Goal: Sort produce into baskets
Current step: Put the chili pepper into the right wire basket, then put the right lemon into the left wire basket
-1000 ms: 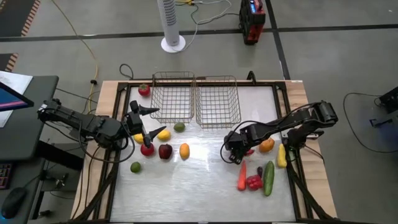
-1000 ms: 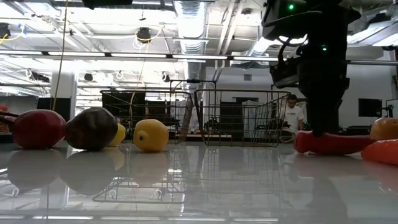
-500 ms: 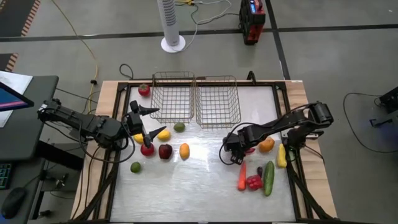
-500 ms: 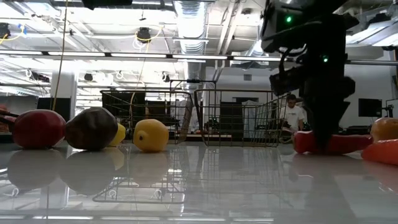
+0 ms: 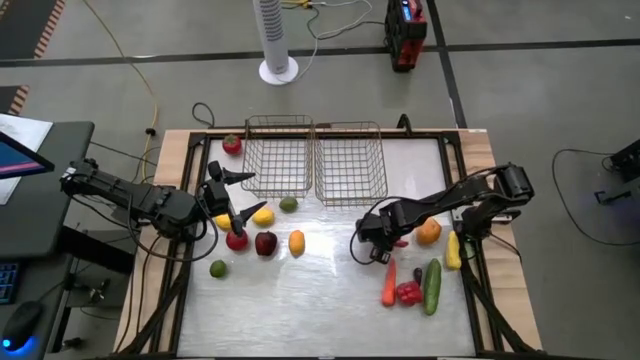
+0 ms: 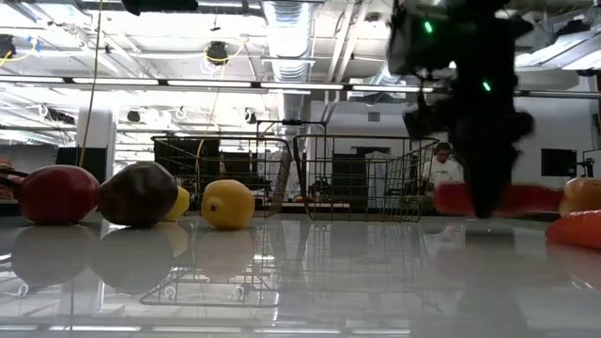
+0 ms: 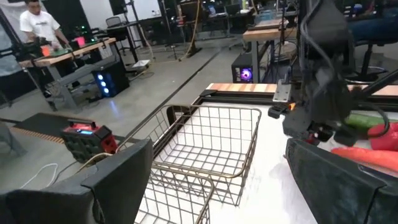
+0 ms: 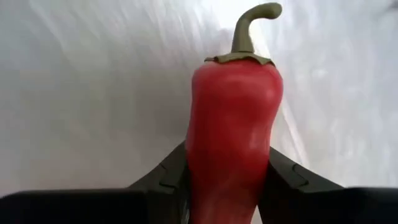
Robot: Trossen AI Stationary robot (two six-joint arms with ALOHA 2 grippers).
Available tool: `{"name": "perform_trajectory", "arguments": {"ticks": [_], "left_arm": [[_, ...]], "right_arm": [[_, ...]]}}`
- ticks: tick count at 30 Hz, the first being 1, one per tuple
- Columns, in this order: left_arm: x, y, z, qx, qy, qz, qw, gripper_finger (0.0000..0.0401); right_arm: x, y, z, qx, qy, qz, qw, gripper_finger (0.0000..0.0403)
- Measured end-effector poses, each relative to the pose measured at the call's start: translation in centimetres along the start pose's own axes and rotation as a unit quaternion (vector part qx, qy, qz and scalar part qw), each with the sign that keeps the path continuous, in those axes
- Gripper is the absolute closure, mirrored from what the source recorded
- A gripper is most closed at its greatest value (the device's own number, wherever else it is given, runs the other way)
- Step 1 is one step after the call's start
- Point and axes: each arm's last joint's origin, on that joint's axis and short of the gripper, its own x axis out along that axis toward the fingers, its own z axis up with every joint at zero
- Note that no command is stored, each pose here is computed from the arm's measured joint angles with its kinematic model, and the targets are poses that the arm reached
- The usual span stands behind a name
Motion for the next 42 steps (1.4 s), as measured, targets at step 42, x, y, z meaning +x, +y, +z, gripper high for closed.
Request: {"name": "perform_trajectory", "arguments": {"ticks": [42], "left_arm": [[0.0, 0.2, 0.0, 0.006, 0.001, 0.031, 1.0, 0.0044]], "right_arm": [[-13.0, -3.3, 10.4, -0.129, -0.282, -0.071, 0.948, 0.0117]]}}
